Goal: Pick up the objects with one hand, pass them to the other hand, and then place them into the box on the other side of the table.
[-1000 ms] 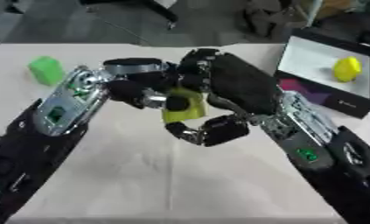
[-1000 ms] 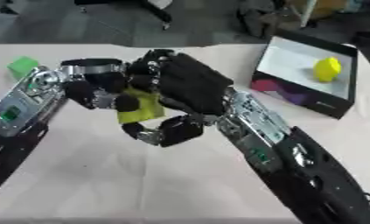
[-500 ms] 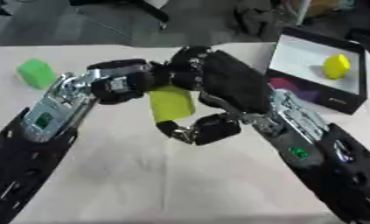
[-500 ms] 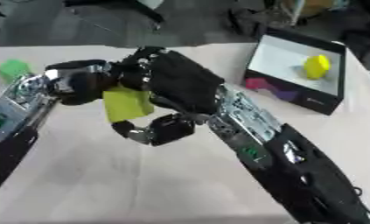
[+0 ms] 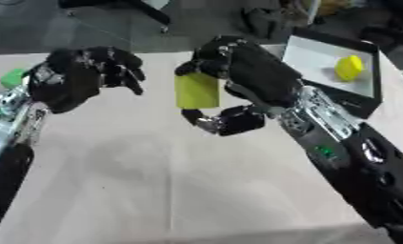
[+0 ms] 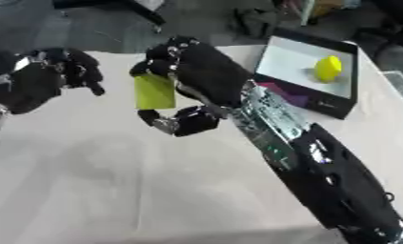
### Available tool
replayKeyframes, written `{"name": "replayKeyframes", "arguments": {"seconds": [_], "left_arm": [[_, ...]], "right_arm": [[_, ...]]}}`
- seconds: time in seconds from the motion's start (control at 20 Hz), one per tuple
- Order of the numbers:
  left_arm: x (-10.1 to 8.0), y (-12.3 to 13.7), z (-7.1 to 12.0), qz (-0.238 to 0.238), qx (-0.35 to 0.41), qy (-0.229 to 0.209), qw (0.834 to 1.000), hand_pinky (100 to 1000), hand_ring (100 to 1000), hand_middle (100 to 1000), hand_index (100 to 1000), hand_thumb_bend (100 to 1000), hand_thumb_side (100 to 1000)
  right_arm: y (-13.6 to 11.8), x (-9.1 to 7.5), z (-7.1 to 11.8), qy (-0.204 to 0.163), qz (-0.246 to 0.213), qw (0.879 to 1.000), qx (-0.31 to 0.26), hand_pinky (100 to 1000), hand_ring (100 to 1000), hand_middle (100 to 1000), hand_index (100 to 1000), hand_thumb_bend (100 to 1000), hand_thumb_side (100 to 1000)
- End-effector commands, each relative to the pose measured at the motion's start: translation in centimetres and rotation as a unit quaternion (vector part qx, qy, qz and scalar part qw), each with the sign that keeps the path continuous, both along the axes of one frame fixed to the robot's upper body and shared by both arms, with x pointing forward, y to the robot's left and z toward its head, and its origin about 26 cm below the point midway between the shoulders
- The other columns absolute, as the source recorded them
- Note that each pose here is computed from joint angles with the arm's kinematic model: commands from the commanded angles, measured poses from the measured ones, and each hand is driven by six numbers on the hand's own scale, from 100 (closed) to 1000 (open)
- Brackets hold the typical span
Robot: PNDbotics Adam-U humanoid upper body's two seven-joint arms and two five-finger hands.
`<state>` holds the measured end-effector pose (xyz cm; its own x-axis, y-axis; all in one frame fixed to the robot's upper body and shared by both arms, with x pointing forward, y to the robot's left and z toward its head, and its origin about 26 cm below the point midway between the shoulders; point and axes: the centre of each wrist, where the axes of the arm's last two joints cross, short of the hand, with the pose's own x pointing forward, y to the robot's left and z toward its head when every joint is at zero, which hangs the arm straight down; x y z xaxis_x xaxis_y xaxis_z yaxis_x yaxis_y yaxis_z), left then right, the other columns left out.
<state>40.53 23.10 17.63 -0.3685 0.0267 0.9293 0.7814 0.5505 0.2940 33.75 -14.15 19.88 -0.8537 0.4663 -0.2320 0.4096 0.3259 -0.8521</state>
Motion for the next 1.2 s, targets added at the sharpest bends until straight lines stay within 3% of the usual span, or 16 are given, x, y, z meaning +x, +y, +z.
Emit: {"name": "replayKeyframes", "arguments": {"seconds": [0.05, 0.15, 0.3, 0.5, 0.55, 0.65, 0.75, 0.8, 0.85, 0.9, 0.95, 1.0, 1.05, 1.1, 1.15, 1.2], "left_arm": [[0.8, 1.7, 0.3, 0.089, -0.025, 0.010, 0.996, 751, 625, 654, 794, 607, 921], [1.1, 2.7, -0.3, 0.148, -0.038, 0.020, 0.988, 750, 628, 655, 791, 577, 920], [1.3, 4.8, -1.3, 0.235, -0.063, 0.031, 0.969, 747, 629, 653, 780, 536, 905], [0.6, 6.7, -1.5, 0.291, -0.100, 0.026, 0.951, 745, 626, 649, 776, 512, 895], [0.1, 7.5, -1.3, 0.303, -0.107, 0.010, 0.947, 743, 612, 631, 769, 462, 873], [-1.3, 8.7, -0.6, 0.318, -0.114, -0.031, 0.941, 744, 612, 630, 769, 454, 861], [-2.5, 9.2, 0.2, 0.325, -0.118, -0.070, 0.936, 744, 612, 630, 770, 450, 851], [-3.1, 9.4, 0.8, 0.326, -0.120, -0.090, 0.933, 745, 612, 629, 771, 447, 842], [-3.7, 9.4, 1.2, 0.324, -0.122, -0.107, 0.932, 745, 611, 627, 770, 525, 891], [-4.1, 9.4, 1.6, 0.322, -0.124, -0.121, 0.931, 746, 611, 626, 770, 448, 836], [-4.6, 9.4, 1.9, 0.319, -0.125, -0.131, 0.930, 746, 612, 625, 770, 447, 832], [-5.0, 9.4, 2.2, 0.316, -0.126, -0.140, 0.930, 746, 612, 625, 771, 463, 842], [-5.4, 9.5, 2.4, 0.314, -0.125, -0.146, 0.930, 746, 612, 625, 771, 445, 830], [-5.7, 9.6, 2.6, 0.314, -0.122, -0.151, 0.929, 746, 612, 625, 771, 443, 829], [-5.9, 9.8, 2.7, 0.316, -0.117, -0.155, 0.928, 747, 612, 625, 771, 441, 827], [-6.0, 10.1, 2.7, 0.323, -0.111, -0.158, 0.926, 746, 612, 625, 770, 438, 820]], "right_arm": [[-0.8, -0.4, 2.1, -0.038, -0.004, 0.999, 0.021, 655, 503, 317, 586, 100, 429], [-1.8, -0.2, 2.9, -0.044, -0.024, 0.998, 0.046, 648, 499, 296, 586, 100, 416], [-4.7, 1.2, 3.2, -0.031, -0.097, 0.990, 0.096, 617, 484, 243, 589, 100, 358], [-9.3, 4.4, 1.8, 0.001, -0.213, 0.965, 0.155, 600, 476, 226, 592, 100, 324], [-11.9, 5.9, 0.9, 0.024, -0.279, 0.945, 0.171, 576, 471, 214, 616, 100, 244], [-16.8, 8.7, -0.6, 0.058, -0.398, 0.894, 0.197, 573, 480, 230, 634, 100, 217], [-20.8, 10.4, -1.8, 0.073, -0.486, 0.843, 0.218, 578, 496, 258, 668, 111, 204], [-22.7, 10.9, -2.4, 0.079, -0.527, 0.815, 0.226, 588, 518, 294, 707, 168, 200], [-24.3, 11.2, -2.9, 0.085, -0.560, 0.792, 0.229, 604, 546, 349, 743, 289, 207], [-25.6, 11.4, -3.5, 0.091, -0.586, 0.772, 0.228, 621, 578, 400, 776, 367, 212], [-26.8, 11.4, -4.0, 0.103, -0.611, 0.753, 0.221, 673, 679, 546, 867, 599, 216], [-27.8, 11.3, -4.6, 0.121, -0.633, 0.734, 0.212, 718, 740, 648, 927, 762, 314], [-28.6, 11.2, -4.8, 0.135, -0.652, 0.718, 0.203, 764, 790, 736, 981, 912, 413], [-29.2, 11.1, -4.7, 0.139, -0.663, 0.709, 0.197, 793, 820, 771, 1000, 983, 460], [-29.6, 11.0, -4.4, 0.133, -0.669, 0.705, 0.193, 815, 842, 796, 1000, 1000, 493], [-29.7, 10.8, -3.6, 0.118, -0.669, 0.709, 0.187, 831, 857, 813, 1000, 1000, 513]]}}
